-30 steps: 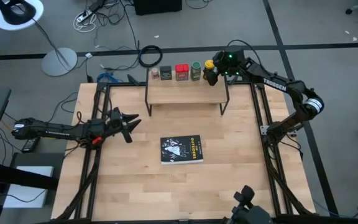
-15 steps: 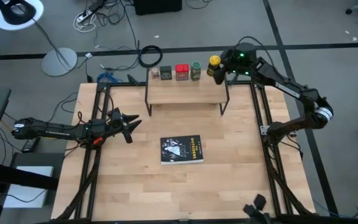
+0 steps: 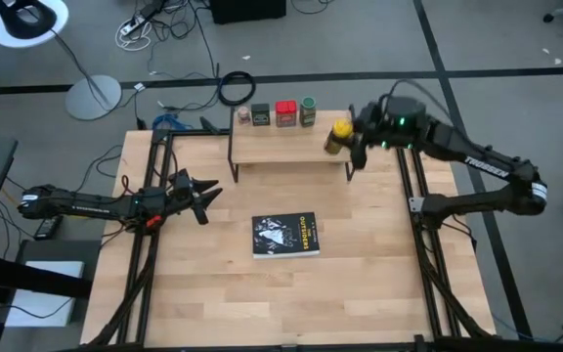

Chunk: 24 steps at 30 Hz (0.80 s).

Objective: Shelf spices
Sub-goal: Remove the yellow seasoning bottle from the shelf

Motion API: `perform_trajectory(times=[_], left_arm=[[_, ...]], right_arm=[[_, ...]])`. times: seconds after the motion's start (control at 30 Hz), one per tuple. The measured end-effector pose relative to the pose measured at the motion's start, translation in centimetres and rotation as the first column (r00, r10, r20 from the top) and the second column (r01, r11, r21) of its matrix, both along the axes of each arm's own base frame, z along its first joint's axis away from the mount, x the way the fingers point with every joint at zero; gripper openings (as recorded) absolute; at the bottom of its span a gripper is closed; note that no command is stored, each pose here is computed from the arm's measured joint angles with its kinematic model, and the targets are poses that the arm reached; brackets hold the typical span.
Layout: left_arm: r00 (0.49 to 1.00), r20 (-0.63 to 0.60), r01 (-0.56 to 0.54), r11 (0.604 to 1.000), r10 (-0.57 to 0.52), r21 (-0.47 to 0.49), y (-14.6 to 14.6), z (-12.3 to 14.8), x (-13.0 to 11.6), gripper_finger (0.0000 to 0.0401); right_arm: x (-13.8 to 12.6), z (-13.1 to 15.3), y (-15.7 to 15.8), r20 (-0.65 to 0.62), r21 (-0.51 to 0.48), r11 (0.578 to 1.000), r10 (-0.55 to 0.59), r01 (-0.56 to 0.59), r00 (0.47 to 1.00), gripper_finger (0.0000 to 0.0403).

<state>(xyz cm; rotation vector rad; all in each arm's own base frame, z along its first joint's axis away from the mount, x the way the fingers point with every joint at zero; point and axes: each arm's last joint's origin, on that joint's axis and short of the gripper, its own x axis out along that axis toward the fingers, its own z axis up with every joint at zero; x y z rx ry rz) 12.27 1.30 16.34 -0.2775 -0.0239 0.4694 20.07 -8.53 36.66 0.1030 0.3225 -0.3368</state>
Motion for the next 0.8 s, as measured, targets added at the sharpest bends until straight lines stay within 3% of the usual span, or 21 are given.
perform_trajectory(times=[0.23,0.3,0.47,0.8], left_arm=[[1.000,0.025,-0.005,1.000,0.005,-0.021,0.0,0.1,0.0,0.0158],[1.000,0.028,-0.005,1.000,0.005,-0.027,0.0,0.1,0.0,0.0158],[0.999,0.031,-0.005,0.999,0.006,-0.042,0.0,0.1,0.0,0.0158],[1.000,0.030,-0.004,0.999,0.006,-0.047,0.0,0.1,0.0,0.0158]], right_arm=[[2.5,-7.1,4.5,0.070,0.081,0.996,0.034,-0.039,0.997,0.0182],[2.6,-9.6,5.5,0.077,0.101,0.995,0.005,-0.013,0.997,0.0182],[1.8,-15.5,7.3,-0.040,0.136,0.984,-0.109,0.114,0.993,0.0182],[0.4,-19.5,8.5,-0.128,0.162,0.960,-0.211,0.230,0.969,0.0182]])
